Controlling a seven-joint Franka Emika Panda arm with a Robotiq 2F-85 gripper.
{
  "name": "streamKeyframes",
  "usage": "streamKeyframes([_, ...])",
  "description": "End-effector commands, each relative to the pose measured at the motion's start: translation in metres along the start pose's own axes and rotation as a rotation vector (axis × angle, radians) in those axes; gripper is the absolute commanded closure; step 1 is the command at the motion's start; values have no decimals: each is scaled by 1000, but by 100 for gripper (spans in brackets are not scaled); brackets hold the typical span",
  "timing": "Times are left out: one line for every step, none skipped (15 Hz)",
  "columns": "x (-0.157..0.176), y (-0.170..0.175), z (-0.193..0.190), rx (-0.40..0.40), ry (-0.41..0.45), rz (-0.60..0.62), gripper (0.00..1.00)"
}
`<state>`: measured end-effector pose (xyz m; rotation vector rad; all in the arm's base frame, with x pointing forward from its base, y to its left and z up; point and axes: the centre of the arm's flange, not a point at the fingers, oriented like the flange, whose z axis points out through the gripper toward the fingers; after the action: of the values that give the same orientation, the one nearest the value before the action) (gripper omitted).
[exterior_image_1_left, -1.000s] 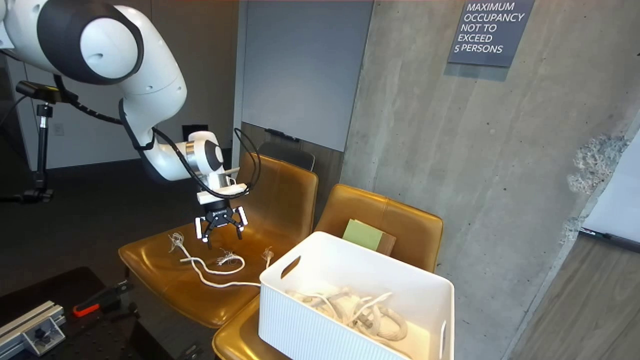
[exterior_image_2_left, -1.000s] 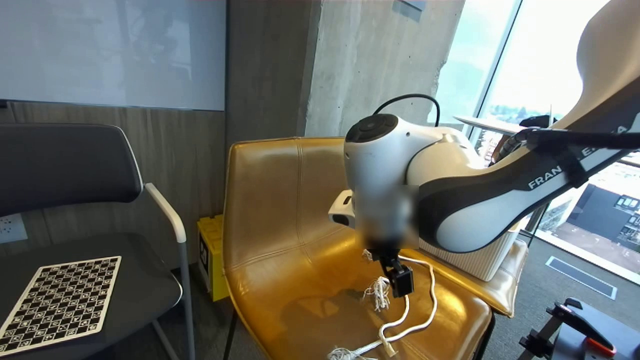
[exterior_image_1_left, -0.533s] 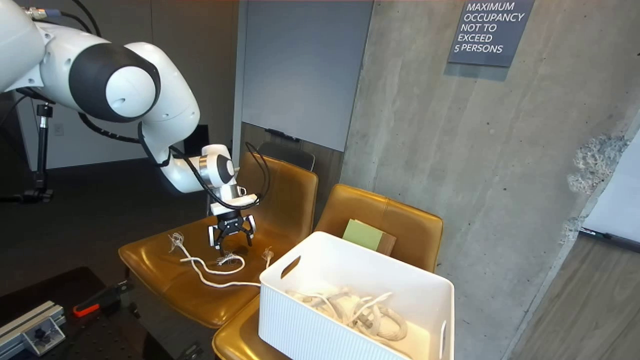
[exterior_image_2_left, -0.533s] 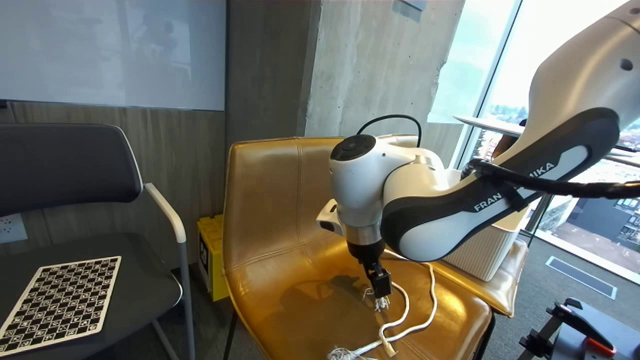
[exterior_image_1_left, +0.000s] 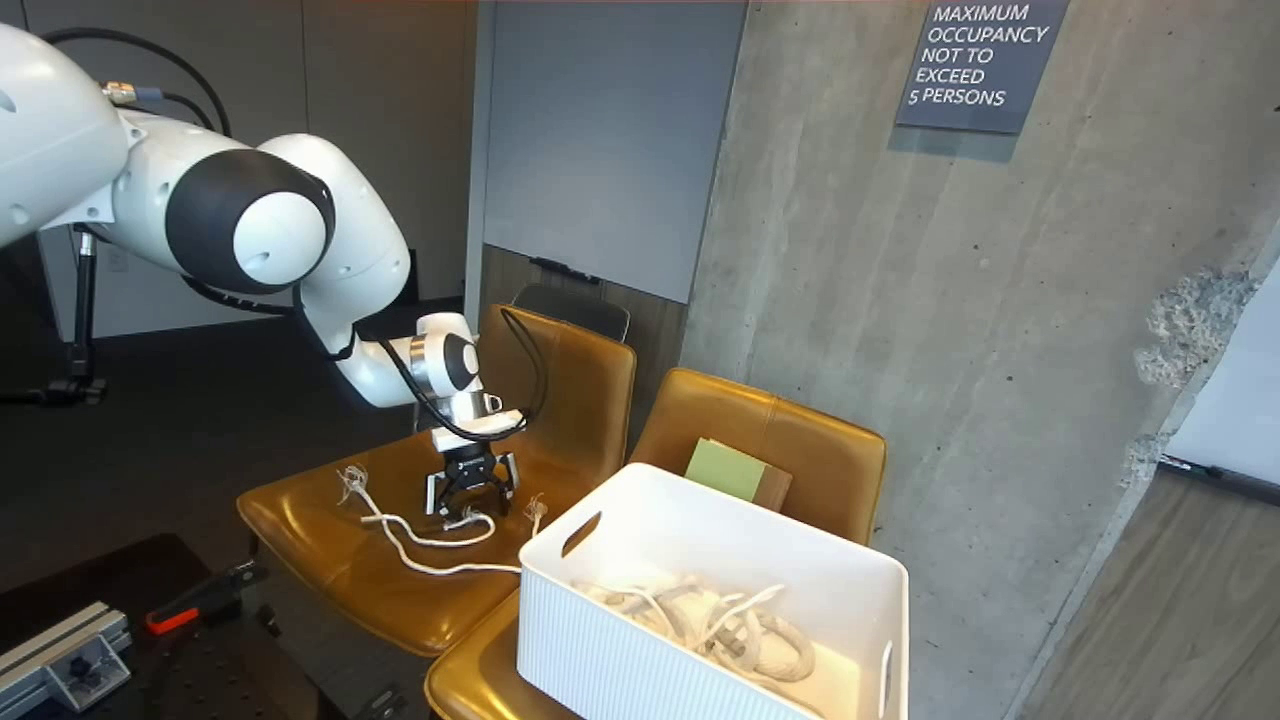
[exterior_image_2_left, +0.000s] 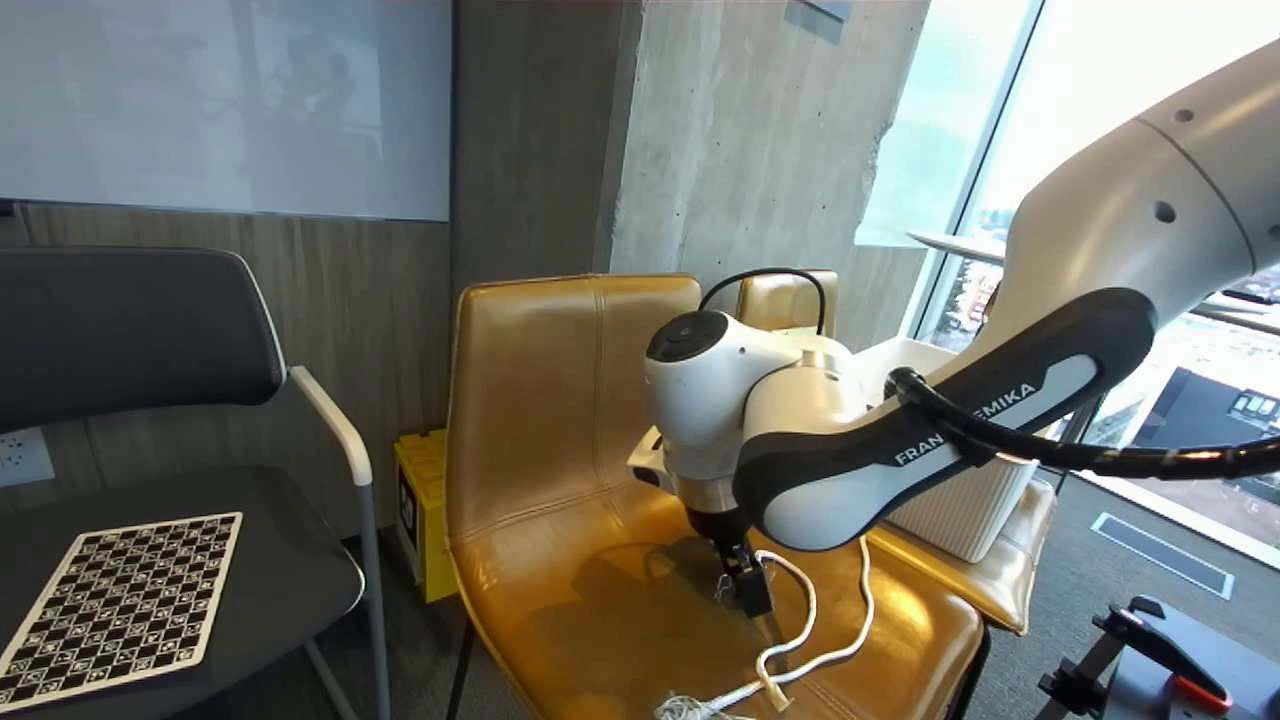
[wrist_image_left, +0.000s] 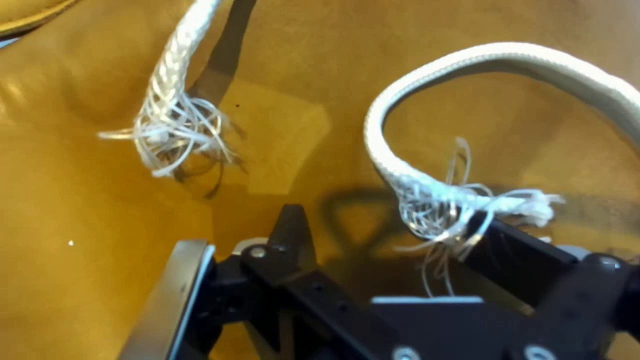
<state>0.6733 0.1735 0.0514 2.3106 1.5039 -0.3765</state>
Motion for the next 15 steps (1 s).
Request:
streamKeyframes([5,-1,6,17,-13,-4,47])
streamKeyframes([1,-2,1,15,-10,-1,56])
streamKeyframes([-3,-3,-4,11,-8,3,63])
streamKeyframes([-10,-5,-13,6,-5,7,71])
streamKeyframes([-18,-6,-24,-2,-3,13,78])
streamKeyframes([-30,-5,-39,-12,-2,19,87])
streamKeyframes([-40,-4,-52,-19,-1,25,94])
streamKeyframes([-51,-2,-66,-28,-2,34,99])
streamKeyframes([-68,1,-86,-42,-1,45,100])
streamKeyframes([-76,5,-100,-56,1,57,100])
streamKeyframes([-86,10,-116,-71,5,70,100])
streamKeyframes([-98,16,-134,-90,12,83,100])
streamKeyframes([-111,21,-153,-103,18,92,100])
streamKeyframes([-124,28,-172,-122,23,105,100])
streamKeyframes([-138,34,-192,-139,28,121,100])
